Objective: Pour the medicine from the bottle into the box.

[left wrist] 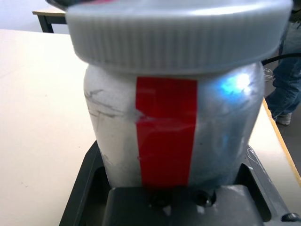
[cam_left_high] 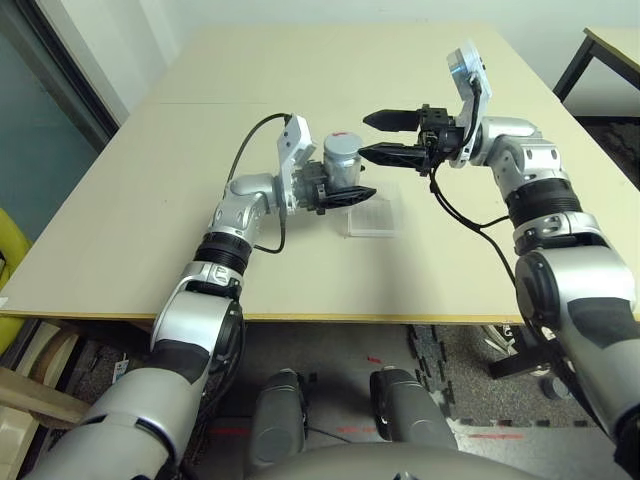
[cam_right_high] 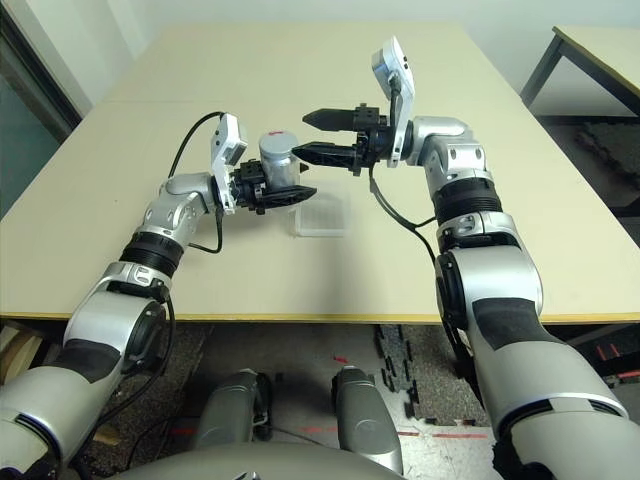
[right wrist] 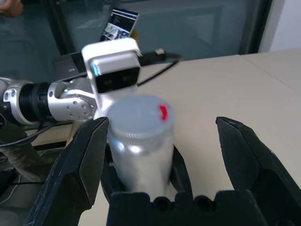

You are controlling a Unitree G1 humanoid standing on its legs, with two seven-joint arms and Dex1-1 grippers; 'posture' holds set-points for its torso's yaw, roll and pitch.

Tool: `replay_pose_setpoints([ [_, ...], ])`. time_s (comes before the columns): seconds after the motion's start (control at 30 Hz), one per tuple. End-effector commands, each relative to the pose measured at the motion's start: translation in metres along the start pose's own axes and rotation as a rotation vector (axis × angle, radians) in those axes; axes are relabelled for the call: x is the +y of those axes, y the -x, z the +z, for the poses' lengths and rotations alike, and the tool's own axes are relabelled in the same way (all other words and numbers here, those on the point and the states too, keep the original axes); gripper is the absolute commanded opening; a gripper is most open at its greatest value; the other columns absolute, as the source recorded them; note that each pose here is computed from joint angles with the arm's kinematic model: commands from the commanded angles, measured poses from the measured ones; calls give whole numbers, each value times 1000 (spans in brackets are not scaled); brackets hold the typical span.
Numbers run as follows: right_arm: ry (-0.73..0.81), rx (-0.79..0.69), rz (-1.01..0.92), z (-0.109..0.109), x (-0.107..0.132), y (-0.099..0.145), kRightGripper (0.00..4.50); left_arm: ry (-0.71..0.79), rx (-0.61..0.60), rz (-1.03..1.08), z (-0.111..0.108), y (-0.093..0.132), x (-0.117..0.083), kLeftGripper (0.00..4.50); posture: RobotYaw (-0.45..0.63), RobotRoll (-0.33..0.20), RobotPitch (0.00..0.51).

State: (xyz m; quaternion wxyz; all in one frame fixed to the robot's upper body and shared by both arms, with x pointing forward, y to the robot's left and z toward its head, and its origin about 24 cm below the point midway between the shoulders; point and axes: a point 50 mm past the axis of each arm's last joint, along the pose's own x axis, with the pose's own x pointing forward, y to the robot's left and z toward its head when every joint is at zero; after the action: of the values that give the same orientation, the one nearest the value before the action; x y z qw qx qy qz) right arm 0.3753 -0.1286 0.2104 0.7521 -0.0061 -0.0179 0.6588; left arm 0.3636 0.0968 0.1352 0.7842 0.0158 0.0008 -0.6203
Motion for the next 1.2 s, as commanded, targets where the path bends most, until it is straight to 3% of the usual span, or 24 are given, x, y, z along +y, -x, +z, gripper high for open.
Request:
replay_pose_setpoints([
  [0.03,7,6,27,0,3,-4,4500,-23,12,-5,4,-4,2,2696,-218,0,43],
  [1.2,18,25,46,-3,9,-16,4500,-24,5,4,1,-6,1,2696,-219,0,47],
])
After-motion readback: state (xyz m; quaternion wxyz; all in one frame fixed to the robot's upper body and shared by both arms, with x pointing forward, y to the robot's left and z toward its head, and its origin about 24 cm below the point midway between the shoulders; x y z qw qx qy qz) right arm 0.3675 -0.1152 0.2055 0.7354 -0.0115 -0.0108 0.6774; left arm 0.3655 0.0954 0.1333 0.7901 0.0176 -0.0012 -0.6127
